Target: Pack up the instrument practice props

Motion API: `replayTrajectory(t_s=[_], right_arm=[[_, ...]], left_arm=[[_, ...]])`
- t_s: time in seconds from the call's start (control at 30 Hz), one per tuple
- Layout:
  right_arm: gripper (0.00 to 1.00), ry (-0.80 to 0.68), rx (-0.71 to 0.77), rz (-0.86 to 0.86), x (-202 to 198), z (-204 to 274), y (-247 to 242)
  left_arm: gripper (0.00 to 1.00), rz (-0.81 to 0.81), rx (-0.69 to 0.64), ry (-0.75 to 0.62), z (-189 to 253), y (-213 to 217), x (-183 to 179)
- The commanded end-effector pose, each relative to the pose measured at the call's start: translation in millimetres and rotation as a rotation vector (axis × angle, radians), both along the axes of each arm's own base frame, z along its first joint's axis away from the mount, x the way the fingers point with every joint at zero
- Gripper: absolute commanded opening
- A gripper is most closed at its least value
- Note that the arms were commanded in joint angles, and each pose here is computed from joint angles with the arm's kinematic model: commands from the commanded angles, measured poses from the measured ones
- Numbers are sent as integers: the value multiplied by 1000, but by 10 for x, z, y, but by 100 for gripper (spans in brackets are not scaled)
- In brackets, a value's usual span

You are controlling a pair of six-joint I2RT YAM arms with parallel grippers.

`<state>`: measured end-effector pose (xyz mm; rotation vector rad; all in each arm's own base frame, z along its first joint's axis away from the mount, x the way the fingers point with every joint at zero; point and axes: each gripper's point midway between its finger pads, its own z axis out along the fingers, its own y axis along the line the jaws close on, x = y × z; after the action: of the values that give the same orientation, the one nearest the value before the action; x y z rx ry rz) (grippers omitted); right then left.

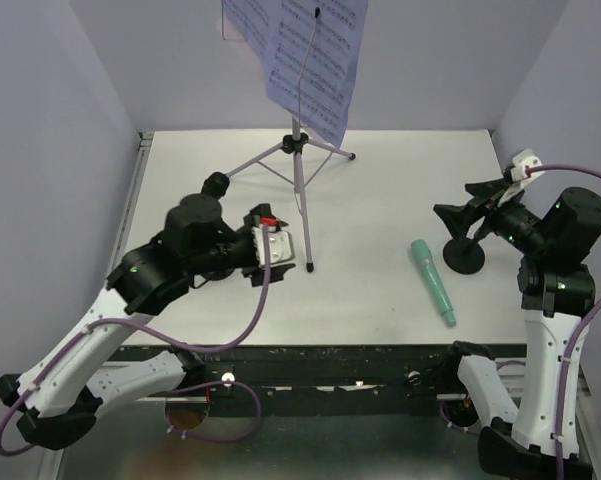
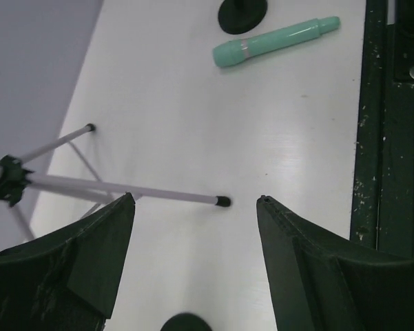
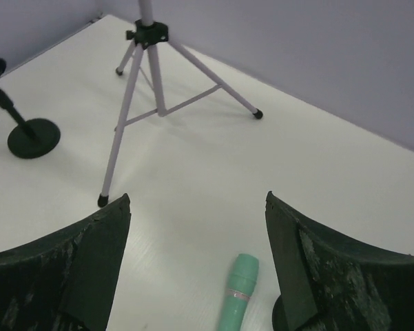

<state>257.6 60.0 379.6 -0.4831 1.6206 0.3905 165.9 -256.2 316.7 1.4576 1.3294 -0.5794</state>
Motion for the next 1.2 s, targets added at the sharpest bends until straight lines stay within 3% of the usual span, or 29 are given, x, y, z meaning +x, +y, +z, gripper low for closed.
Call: replayTrajectory(t_s=[0.0, 0.2, 0.37, 0.5, 0.57, 0.7, 1.03, 1.17], right_arm=[[86, -10, -122, 206, -260, -350, 329], [84, -15, -269, 436, -440, -961, 721], [75, 38, -480, 593, -341, -1611, 951], [61, 134, -587, 620, -95, -1972, 961], [54, 162, -644, 633, 2, -2127, 929], [53, 153, -701, 674, 50, -2269, 918], [61, 168, -627, 669, -86, -2173, 1002], [63, 168, -595, 660, -160, -2119, 1015]], left_arm=[[81, 173, 171, 42, 66, 791, -18], [86, 414, 299, 85, -62, 1566, 55], [84, 561, 290, 228, -218, 1906, 340], [85, 646, 263, 153, -198, 2187, 631], [85, 632, 273, 144, -266, 2262, 707], [83, 543, 256, 157, -368, 2257, 798], [81, 497, 224, 128, -524, 2312, 1367], [73, 449, 219, 126, -546, 2309, 1498]])
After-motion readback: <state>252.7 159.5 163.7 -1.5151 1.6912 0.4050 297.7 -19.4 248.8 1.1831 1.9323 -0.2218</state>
